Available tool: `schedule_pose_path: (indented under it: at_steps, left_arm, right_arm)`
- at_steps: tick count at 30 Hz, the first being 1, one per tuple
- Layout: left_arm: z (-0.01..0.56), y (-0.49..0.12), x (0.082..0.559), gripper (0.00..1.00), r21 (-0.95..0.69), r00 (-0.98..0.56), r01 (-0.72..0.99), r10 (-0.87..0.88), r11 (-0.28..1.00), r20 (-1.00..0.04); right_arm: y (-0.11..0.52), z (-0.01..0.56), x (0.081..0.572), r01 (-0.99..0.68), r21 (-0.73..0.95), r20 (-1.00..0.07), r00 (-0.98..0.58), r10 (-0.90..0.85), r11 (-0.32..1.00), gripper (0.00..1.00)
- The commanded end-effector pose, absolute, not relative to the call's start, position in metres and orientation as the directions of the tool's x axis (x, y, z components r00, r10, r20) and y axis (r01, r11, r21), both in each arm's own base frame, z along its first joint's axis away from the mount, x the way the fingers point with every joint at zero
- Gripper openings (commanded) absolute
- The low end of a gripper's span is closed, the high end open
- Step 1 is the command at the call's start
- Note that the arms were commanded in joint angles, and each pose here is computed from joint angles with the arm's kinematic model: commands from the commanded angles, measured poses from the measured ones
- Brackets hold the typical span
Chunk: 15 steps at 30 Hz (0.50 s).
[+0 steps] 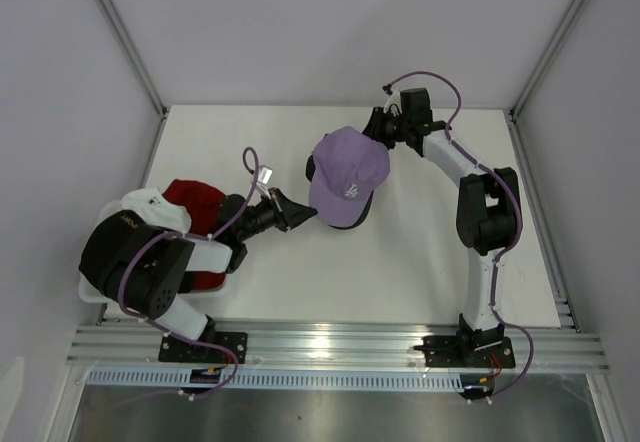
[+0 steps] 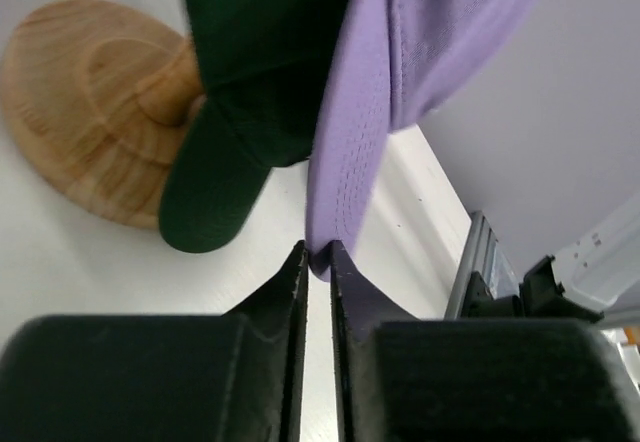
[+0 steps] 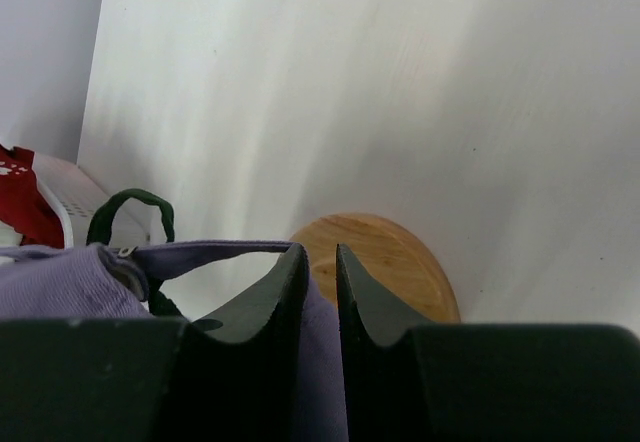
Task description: Stack the hats
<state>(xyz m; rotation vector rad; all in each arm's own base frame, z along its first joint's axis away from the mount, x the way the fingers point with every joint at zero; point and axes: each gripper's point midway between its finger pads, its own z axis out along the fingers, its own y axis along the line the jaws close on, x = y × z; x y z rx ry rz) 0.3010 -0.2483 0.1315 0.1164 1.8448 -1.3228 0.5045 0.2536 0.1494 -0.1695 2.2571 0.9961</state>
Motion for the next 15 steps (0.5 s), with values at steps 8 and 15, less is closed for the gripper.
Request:
schedule_pose_path:
  at_steps: [8, 15]
  left_arm:
    - [0.175, -0.268, 0.280, 0.01, -0.665, -0.524, 0.670, -0.424, 0.330, -0.739]
    - [0.165, -0.259, 0.282, 0.01, -0.745, -0.522, 0.548, -0.540, 0.382, -0.661]
  right_arm:
    - [0.247, 0.179, 0.514, -0.348, 0.576, -0.663, -0.728, 0.174, 0.740, 0.22]
    - [0.233, 0.224, 0.519, -0.295, 0.546, -0.707, -0.665, 0.242, 0.784, 0.19]
